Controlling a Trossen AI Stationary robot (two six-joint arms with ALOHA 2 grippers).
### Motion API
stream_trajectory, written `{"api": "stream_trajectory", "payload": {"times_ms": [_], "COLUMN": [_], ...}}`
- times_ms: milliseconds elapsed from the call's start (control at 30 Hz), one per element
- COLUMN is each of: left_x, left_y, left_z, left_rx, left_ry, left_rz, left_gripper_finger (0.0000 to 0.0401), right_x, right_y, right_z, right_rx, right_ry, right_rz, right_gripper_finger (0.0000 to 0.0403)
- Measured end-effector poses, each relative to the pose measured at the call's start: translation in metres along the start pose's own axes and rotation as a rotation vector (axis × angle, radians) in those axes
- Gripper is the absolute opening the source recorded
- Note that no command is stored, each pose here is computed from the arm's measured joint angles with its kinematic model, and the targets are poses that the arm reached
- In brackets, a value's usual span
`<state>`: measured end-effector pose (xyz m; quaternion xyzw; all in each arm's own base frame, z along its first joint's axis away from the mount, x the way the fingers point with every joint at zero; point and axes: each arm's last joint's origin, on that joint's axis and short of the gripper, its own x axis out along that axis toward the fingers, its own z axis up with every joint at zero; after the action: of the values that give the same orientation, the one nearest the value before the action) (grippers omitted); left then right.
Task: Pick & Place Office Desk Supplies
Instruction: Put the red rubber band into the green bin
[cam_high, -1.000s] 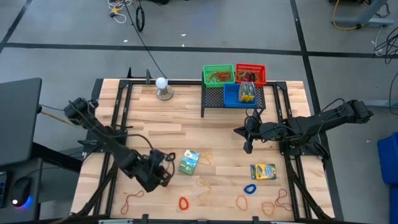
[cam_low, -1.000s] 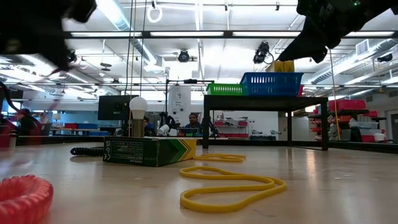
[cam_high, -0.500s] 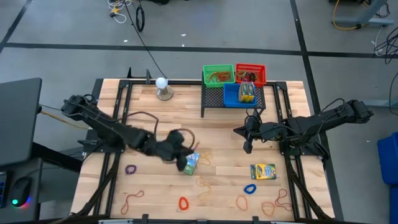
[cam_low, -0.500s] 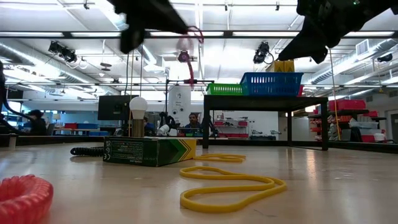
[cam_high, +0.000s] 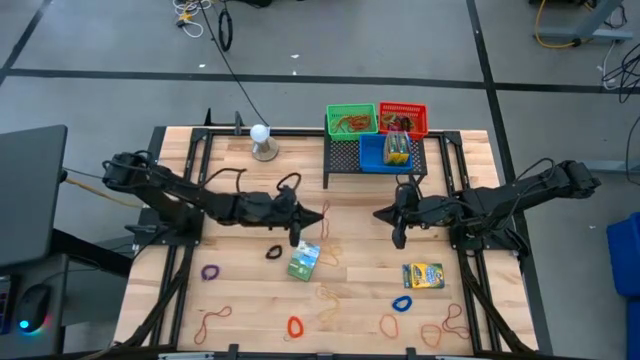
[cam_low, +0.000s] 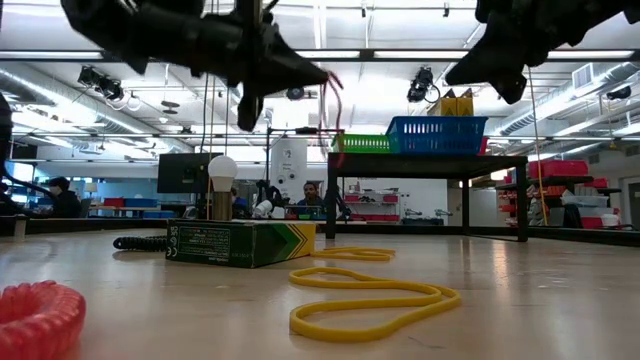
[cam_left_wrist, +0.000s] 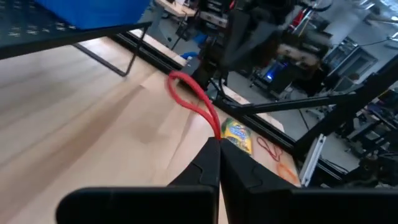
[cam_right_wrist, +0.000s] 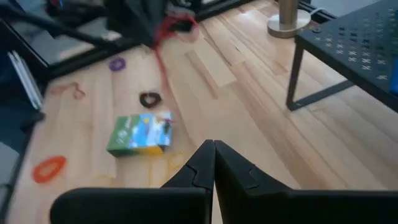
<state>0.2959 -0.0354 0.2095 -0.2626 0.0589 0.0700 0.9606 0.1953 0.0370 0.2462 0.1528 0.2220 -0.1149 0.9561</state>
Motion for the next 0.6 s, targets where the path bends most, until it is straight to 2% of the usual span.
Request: {"api": "stream_trajectory", "payload": {"times_ms": [133,300,600], "left_x": [0.002,0.007,0.010], "left_y": [0.016,0.029,0.036], "left_z": [-0.006,-0.006,-0.004], "left_rx": [0.009,0.017,0.045], "left_ry": [-0.023,-0.021,0.008], "left_rz": [-0.035,-0.130,-0.208], "left_gripper_finger": [0.0002,0.0002,0.0003], "right_x": [0.001,0.014,0.065], "right_y": [0.005,0.019,0.044], "right_z": [0.000,-0.004,-0.020], "right_rx": [0.054,0.135,0.211], "right_ry": [-0.017,-0.064,-0.186], "right_rz": [0.014,0.004,0.016], "right_gripper_finger": [0.0011,0.0022,0.0109]}}
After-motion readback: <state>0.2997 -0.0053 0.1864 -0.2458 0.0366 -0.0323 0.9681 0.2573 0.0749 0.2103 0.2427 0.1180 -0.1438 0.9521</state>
